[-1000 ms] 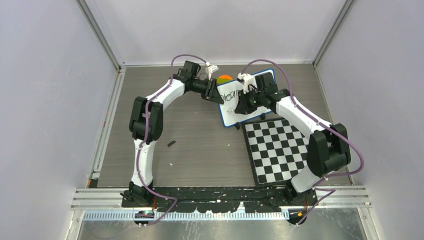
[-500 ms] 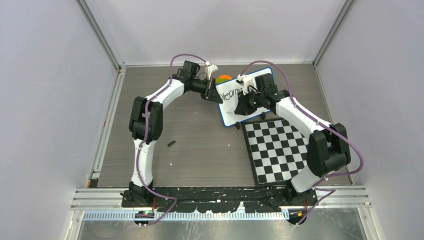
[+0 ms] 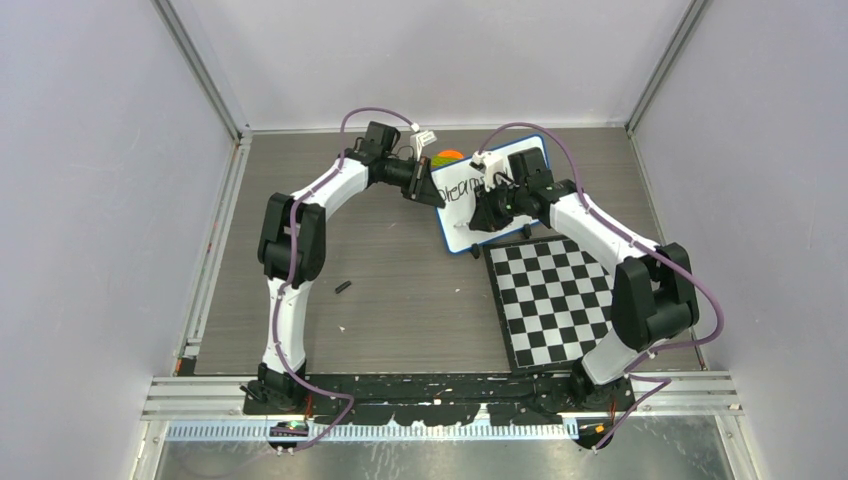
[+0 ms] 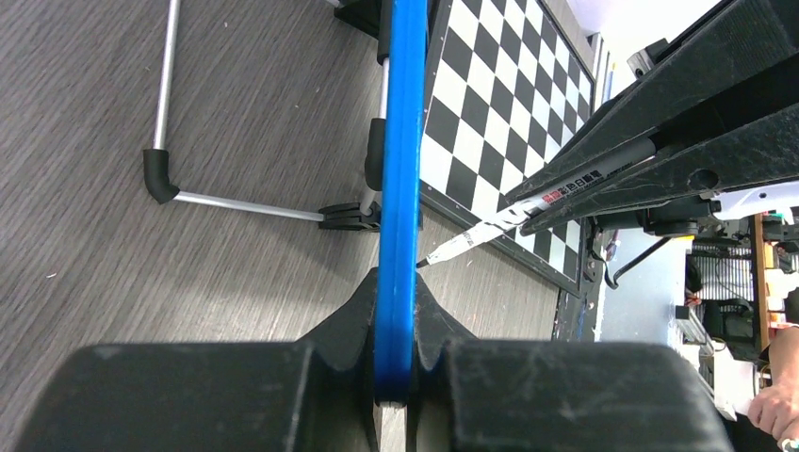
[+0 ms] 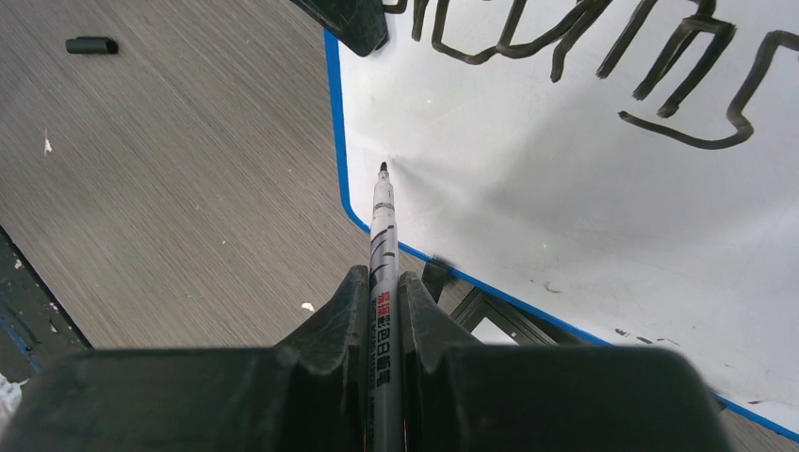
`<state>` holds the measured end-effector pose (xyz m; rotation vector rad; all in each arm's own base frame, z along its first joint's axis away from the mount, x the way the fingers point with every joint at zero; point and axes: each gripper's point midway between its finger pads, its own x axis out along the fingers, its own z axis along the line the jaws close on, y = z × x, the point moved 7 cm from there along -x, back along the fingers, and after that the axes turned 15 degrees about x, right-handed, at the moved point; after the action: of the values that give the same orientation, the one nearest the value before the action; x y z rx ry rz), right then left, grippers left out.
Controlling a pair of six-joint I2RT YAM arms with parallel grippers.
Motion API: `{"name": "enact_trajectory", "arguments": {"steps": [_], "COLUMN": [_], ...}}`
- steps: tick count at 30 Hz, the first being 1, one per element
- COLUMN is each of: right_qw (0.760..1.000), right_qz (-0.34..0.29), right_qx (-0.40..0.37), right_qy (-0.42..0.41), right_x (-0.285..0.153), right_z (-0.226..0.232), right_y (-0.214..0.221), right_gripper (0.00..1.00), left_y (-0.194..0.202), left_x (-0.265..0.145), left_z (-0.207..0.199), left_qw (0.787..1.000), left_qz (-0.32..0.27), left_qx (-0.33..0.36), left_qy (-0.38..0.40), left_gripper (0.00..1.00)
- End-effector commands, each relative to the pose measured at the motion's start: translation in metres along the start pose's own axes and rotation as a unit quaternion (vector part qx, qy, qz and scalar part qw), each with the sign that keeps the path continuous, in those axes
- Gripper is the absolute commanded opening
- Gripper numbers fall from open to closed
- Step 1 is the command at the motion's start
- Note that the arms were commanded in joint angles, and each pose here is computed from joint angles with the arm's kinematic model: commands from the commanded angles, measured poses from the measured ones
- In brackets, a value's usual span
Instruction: Write a sentence on the whiteboard
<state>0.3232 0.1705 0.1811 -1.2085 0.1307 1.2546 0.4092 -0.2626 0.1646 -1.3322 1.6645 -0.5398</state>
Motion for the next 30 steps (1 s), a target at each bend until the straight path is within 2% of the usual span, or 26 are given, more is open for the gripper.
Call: {"name": "enact_trajectory", "arguments": {"steps": [1, 22, 30], "right_qw": [0.999, 0.997, 0.998], "right_qz": [-0.036, -0.062, -0.039], "right_qx": [-0.016, -0.027, -0.022], "right_qy": [-0.004, 0.034, 0.037], "right_x": [0.0, 0.0, 0.003], "right_z": [0.005, 0.001, -0.003], "right_y": [-0.02, -0.043, -0.031], "right_gripper": [0.0, 0.0, 0.0], "left_y": [-0.004, -0.004, -0.004], "left_x": [-0.001, 0.0, 0.0], "left_z": [-0.006, -0.006, -0.006], "left_qw": [1.0, 1.0, 1.0], "left_qz": [0.003, 0.007, 0.008], "left_qx": [0.004, 0.008, 0.009], "left_qy": [0.004, 0.003, 0.001], "left_gripper": [0.0, 0.0, 0.0]}}
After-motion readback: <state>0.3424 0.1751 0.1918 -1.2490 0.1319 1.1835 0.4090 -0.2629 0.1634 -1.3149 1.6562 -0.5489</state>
